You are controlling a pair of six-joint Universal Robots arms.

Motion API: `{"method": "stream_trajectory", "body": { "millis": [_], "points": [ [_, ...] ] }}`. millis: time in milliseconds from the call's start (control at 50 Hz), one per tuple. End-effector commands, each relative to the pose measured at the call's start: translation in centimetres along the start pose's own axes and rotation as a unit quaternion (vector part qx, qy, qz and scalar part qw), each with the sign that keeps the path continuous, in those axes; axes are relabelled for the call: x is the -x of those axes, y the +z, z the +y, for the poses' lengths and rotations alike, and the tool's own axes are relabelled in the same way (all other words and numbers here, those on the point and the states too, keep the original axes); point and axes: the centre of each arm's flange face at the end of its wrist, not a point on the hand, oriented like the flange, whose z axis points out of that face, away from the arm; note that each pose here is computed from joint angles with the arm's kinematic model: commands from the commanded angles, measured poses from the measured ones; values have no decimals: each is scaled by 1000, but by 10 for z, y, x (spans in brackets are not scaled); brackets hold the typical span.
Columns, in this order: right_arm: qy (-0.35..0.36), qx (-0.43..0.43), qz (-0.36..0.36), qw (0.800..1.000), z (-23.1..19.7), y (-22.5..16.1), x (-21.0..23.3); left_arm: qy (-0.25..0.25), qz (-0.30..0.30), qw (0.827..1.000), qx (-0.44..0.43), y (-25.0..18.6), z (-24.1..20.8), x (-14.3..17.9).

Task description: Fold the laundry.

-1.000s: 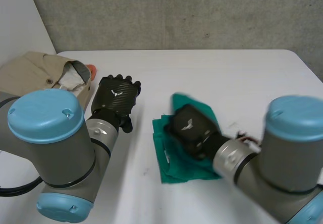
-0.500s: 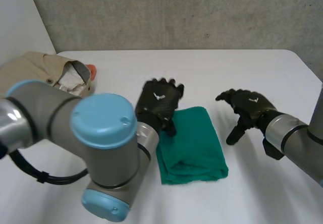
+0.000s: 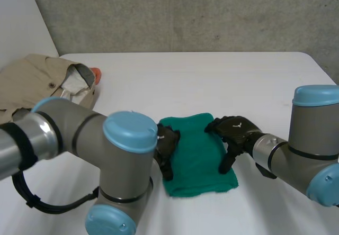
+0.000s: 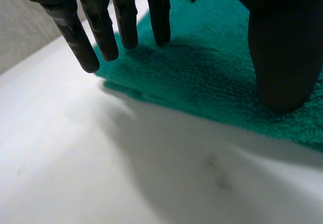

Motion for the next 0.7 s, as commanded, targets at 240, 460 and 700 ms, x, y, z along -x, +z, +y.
{"method": "stream_trajectory", "body": {
  "millis": [240,460,700],
  "points": [
    [152,5,69,986,18,-49,-22,-34,109,981,-155,-39,-90,46],
    [184,31,7,982,45,-53,4,-36,130,978,-161,-45,-93,48],
    [201,-5,-1,980,41,-37,5,-36,133,978,-156,-45,-91,46]
  ]
}}
